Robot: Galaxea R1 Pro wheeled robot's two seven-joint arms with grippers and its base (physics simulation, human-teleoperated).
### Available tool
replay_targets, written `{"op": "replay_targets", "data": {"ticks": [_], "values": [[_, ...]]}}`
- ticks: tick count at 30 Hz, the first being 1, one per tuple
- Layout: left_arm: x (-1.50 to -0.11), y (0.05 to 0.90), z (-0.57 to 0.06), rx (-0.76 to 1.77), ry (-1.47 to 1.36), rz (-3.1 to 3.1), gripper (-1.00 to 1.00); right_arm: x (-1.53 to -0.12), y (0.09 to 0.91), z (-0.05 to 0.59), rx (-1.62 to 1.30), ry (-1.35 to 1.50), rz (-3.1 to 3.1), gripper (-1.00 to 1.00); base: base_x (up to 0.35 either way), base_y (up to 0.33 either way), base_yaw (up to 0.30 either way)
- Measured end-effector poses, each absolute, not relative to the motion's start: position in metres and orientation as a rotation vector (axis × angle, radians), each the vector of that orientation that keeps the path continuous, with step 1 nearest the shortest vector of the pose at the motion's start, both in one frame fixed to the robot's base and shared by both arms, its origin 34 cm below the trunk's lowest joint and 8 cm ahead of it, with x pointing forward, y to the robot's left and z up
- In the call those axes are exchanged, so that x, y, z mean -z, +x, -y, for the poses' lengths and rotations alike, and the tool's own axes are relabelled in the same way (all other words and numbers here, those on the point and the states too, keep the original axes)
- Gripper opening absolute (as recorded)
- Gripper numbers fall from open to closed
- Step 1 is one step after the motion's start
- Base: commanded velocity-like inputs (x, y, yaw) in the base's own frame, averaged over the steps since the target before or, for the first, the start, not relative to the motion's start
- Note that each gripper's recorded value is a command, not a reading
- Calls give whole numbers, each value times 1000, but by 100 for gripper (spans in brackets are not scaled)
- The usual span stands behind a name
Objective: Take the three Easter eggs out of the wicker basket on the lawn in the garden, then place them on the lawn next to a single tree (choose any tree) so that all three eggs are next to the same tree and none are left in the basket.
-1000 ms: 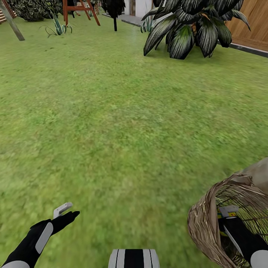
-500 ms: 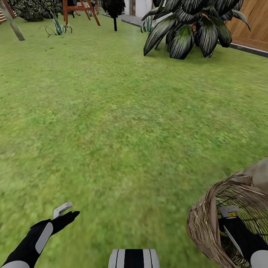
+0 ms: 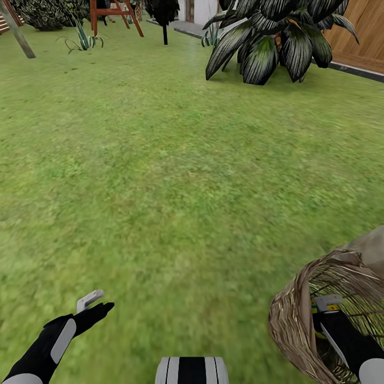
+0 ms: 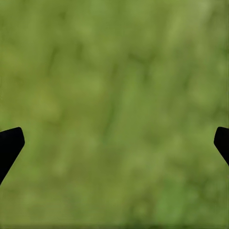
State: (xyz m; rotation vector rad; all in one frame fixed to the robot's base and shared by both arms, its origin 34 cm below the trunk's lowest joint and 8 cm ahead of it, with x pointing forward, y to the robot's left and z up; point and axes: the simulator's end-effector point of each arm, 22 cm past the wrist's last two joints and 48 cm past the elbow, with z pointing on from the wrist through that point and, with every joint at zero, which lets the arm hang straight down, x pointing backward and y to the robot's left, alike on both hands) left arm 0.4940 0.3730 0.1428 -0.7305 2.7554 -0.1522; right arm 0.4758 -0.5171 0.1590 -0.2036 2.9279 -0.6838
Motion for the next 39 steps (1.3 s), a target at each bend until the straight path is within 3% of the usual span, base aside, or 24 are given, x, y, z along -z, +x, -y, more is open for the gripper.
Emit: {"op": "replay_targets", "data": {"ticks": [39], "values": [[-188, 527, -365, 200, -707, -2662, 100, -196, 501, 506, 641, -163, -2849, -100, -46, 0, 6]]}}
